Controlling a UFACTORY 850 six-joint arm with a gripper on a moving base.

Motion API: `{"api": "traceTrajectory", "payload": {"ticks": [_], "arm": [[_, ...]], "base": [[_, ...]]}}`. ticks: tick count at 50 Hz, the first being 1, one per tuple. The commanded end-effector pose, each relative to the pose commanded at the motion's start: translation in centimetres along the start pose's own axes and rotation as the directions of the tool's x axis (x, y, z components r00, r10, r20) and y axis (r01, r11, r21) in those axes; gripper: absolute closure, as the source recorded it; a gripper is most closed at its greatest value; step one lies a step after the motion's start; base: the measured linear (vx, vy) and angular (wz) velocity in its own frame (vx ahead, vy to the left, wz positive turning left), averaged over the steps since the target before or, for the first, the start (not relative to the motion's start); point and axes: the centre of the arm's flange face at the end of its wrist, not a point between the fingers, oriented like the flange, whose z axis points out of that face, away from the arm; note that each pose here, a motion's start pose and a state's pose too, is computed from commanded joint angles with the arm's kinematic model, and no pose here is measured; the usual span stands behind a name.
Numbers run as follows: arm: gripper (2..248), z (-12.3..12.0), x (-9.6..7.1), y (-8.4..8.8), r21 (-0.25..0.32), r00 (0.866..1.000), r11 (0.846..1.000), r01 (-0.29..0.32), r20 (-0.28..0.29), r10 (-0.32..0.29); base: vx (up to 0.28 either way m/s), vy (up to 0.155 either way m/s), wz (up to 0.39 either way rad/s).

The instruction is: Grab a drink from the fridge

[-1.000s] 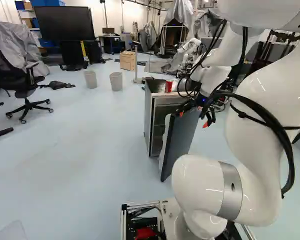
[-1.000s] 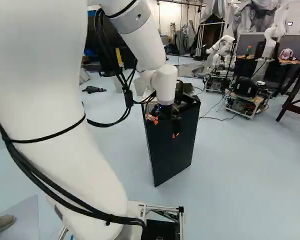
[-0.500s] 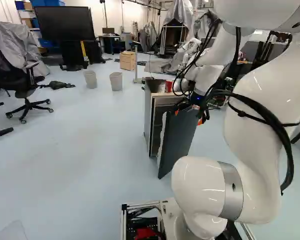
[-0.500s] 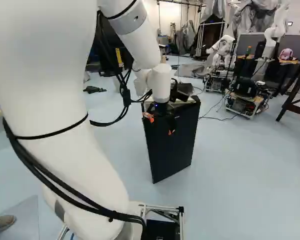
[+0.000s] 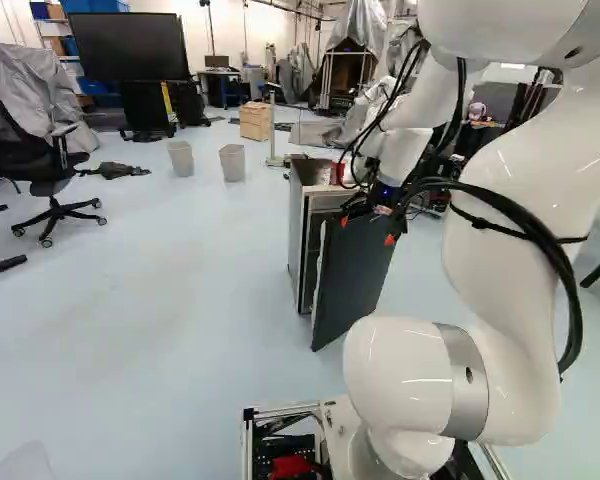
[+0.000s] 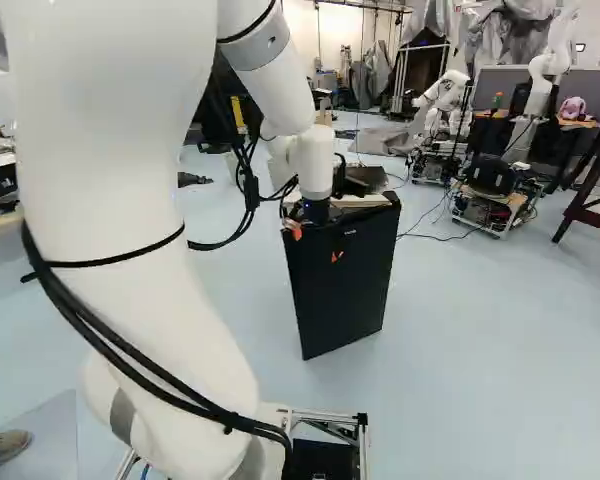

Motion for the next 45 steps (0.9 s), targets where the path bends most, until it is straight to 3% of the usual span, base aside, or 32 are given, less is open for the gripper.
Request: {"api": "traceTrajectory", "payload": {"ticks": [23,34,45], "arm": [[3,0.6,1.4,-2.7,0.009,0.999,0.999,0.047,-0.003,-0.047],[3,0.6,1.3,-2.8,0.010,0.999,0.999,0.049,-0.002,-0.049],[3,0.3,0.1,-2.0,0.006,0.999,0.999,0.042,-0.003,-0.042]], "base": [[0.000,0.000,0.000],[0.000,0.000,0.000],[0.000,0.000,0.000]]}}
